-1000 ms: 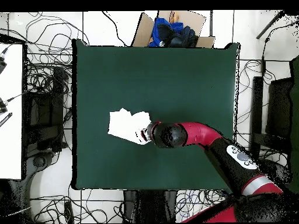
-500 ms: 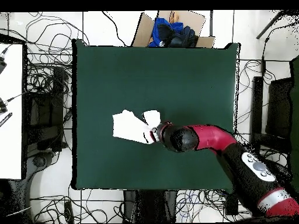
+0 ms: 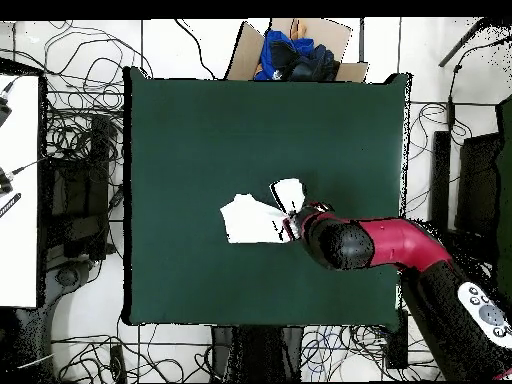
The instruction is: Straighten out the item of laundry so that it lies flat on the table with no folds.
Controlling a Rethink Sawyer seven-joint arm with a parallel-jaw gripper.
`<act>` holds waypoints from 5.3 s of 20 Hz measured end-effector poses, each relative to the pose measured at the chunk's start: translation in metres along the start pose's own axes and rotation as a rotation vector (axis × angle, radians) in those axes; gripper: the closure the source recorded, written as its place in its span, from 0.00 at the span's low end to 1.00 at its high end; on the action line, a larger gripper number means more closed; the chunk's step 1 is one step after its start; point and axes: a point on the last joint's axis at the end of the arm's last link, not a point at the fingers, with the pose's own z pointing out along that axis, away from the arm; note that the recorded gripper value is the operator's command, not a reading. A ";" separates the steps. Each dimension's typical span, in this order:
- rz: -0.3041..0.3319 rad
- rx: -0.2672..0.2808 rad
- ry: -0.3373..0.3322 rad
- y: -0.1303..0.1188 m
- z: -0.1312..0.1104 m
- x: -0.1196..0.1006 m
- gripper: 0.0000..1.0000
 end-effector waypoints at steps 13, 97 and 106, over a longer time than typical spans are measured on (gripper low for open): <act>0.015 0.059 -0.108 -0.018 -0.081 -0.033 1.00; -0.070 0.496 -0.854 0.034 0.075 -0.098 1.00; -0.069 0.477 -0.770 0.043 0.103 -0.065 1.00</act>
